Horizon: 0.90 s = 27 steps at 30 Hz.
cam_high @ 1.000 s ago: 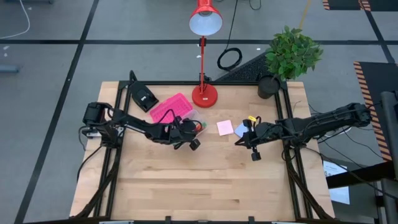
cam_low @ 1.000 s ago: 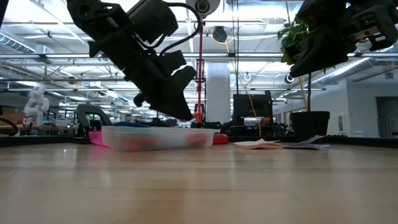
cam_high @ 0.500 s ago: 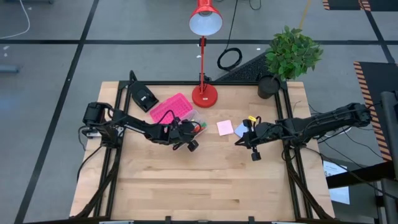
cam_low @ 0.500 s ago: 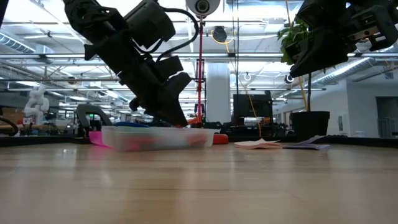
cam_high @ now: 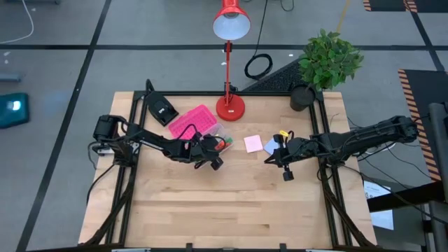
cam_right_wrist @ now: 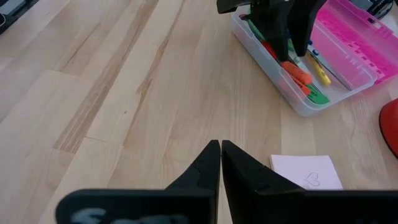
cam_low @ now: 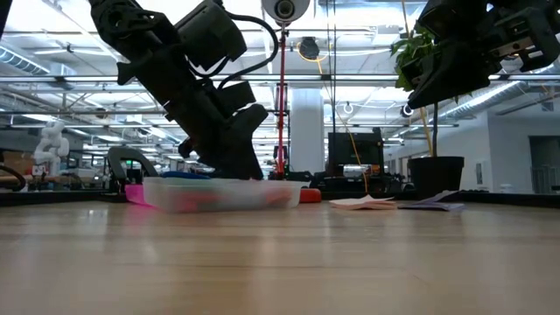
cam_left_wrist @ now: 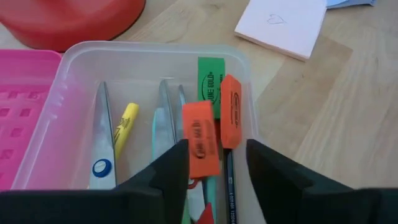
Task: Pack school essentials
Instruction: Put the orange eraser into the pink supply box, then put the light blue sticky note into the supply box
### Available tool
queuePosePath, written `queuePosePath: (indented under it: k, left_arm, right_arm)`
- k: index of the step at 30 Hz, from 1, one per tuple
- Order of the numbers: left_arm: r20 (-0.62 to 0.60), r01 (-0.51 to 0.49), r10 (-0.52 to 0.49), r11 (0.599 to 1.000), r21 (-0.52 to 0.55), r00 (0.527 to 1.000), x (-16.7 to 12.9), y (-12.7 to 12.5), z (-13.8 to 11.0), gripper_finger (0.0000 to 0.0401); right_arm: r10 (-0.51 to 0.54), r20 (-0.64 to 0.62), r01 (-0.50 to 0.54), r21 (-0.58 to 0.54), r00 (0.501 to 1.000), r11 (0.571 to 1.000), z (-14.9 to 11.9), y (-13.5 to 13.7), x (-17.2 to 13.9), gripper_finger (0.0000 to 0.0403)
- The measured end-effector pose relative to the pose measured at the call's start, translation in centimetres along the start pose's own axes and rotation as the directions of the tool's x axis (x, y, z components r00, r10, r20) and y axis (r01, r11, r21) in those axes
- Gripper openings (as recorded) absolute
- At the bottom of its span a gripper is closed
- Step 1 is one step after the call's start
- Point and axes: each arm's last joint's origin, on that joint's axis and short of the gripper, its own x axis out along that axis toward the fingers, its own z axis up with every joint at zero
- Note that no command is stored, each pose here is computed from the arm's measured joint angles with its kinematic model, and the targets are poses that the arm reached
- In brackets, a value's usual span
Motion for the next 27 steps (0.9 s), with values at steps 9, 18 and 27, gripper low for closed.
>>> queuePosePath:
  k: [9, 18, 27]
  left_arm:
    - [0.034, 0.018, -0.017, 0.999, -0.033, 0.999, -0.3, -0.1, 0.5, 0.0195]
    - [0.18, 0.12, -0.108, 0.991, -0.056, 0.978, -3.9, -0.8, 3.6, 0.0195]
    - [0.235, 0.204, -0.201, 0.979, 0.012, 0.951, -6.0, -2.6, 3.6, 0.0195]
  right_arm:
    - [0.0, 0.0, 0.0, 0.0, 1.0, 1.0, 0.0, 0.0, 0.0, 0.0008]
    - [-0.028, -0.002, 0.028, 0.006, 1.0, 1.0, 0.0, -0.1, 0.0, 0.0008]
    - [-0.153, -0.074, 0.157, 0.046, 0.985, 0.987, -0.6, -0.4, -0.1, 0.0015]
